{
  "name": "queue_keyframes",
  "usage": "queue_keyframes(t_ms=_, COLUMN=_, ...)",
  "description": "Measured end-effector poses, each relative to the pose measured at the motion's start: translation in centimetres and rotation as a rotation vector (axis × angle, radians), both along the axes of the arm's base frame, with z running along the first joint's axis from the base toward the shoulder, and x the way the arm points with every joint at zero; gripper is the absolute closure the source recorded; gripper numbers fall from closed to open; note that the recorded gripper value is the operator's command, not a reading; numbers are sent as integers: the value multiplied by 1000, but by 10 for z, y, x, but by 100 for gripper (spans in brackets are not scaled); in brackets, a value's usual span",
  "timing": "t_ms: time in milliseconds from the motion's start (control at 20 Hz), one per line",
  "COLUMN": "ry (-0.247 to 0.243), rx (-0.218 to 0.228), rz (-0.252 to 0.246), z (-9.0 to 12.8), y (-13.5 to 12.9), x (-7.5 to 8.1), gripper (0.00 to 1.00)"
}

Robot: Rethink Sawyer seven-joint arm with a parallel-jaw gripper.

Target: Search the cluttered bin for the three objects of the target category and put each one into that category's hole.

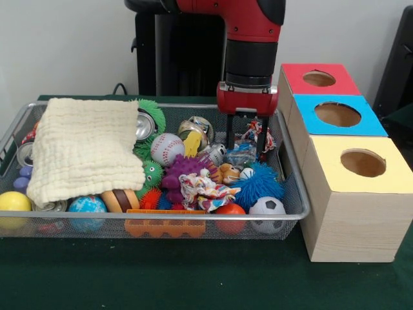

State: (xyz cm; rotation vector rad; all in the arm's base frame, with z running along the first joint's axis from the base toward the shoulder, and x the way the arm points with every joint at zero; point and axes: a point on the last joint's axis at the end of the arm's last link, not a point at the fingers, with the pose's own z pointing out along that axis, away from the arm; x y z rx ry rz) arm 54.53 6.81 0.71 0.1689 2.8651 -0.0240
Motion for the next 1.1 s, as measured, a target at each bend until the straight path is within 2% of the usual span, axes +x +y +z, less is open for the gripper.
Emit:
queue_keyframes(t_ms=250, ry=29, rx=6, rz=1, z=-9, y=2, x=-7, gripper=0)
queue_keyframes(t_ms=700, ry=147, rx=30, rz=4, z=-20, y=7, x=-27, gripper=0)
queue_keyframes(t_ms=1100, ry=174, rx=36, rz=1, z=-22, y=4, x=-31, gripper=0)
